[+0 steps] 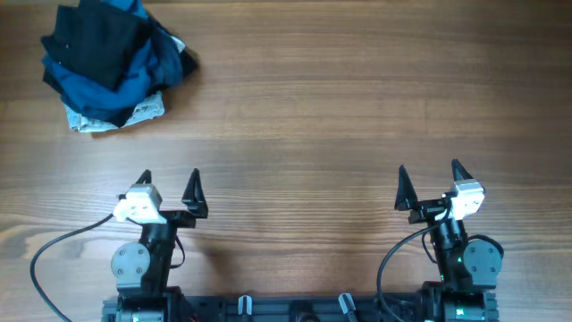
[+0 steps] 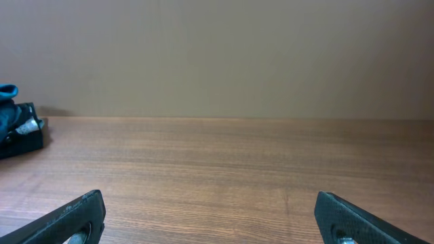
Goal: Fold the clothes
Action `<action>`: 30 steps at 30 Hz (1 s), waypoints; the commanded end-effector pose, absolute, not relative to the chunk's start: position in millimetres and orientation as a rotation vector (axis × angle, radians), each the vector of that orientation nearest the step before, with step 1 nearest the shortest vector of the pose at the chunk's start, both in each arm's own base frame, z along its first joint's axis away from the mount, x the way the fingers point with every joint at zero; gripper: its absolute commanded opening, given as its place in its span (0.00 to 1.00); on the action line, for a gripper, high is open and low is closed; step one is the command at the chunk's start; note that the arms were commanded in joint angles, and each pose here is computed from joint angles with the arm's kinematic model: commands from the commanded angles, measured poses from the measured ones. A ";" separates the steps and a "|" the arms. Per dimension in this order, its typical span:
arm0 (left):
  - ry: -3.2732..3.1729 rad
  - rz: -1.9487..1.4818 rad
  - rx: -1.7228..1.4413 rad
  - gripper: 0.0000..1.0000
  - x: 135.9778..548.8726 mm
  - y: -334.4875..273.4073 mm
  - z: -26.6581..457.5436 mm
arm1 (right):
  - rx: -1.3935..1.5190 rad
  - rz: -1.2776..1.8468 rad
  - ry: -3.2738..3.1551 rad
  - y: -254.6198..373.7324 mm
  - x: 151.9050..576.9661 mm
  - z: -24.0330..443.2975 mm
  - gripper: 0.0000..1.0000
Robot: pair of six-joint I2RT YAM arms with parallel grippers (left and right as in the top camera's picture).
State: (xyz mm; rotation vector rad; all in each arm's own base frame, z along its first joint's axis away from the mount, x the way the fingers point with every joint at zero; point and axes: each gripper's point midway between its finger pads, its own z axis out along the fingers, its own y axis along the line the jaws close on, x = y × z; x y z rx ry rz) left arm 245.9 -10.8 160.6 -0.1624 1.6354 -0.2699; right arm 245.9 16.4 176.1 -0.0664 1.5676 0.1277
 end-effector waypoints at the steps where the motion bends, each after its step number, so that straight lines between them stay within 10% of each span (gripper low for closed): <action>1: 1.632 -0.221 -0.189 1.00 246.0 -1.9 158.2 | -0.087 0.133 1.554 19.6 245.0 178.9 1.00; 30: 1.630 -0.199 -0.212 1.00 246.0 4.7 158.0 | -0.087 0.133 1.554 19.6 245.0 178.9 1.00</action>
